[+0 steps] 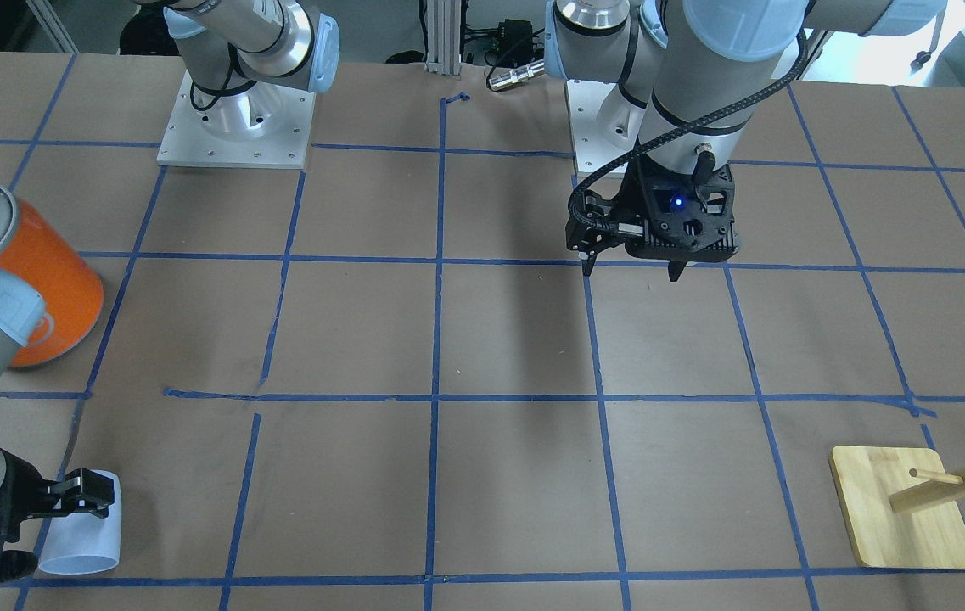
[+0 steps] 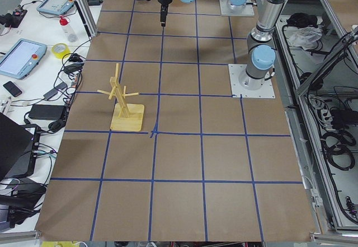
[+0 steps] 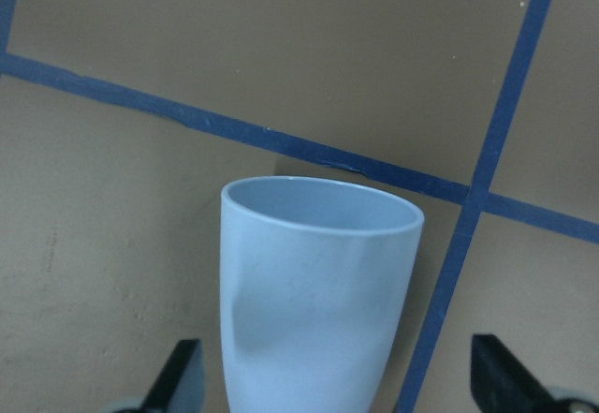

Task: Flip cup
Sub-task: 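Lower the right gripper and close it around the light-blue cup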

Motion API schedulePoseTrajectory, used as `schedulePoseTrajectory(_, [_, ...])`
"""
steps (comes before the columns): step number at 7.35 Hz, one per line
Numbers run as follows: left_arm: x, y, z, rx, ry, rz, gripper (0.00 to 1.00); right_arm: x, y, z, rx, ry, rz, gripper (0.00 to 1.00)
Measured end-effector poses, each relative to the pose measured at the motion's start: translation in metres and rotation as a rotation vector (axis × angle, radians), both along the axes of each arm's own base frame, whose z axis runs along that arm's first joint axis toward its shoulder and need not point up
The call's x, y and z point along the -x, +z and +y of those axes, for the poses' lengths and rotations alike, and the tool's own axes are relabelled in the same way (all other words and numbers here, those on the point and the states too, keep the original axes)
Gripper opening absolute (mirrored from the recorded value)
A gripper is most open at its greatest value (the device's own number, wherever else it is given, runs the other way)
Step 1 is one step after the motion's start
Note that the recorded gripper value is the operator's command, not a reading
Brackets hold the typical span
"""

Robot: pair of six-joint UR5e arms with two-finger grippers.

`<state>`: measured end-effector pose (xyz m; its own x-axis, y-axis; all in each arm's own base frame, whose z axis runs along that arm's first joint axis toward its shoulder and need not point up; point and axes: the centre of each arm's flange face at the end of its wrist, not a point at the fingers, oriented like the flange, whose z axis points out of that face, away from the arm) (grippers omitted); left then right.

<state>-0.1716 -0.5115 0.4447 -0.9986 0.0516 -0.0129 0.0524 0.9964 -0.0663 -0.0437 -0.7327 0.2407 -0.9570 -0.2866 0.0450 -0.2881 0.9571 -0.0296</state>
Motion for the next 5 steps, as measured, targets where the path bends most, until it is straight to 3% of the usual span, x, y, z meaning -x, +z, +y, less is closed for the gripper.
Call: schedulePoseTrajectory(5, [0.000, -0.007, 0.001, -0.004, 0.001, 0.000, 1.00, 0.000, -0.029, -0.011, 0.024, -0.007, -0.003, 1.00])
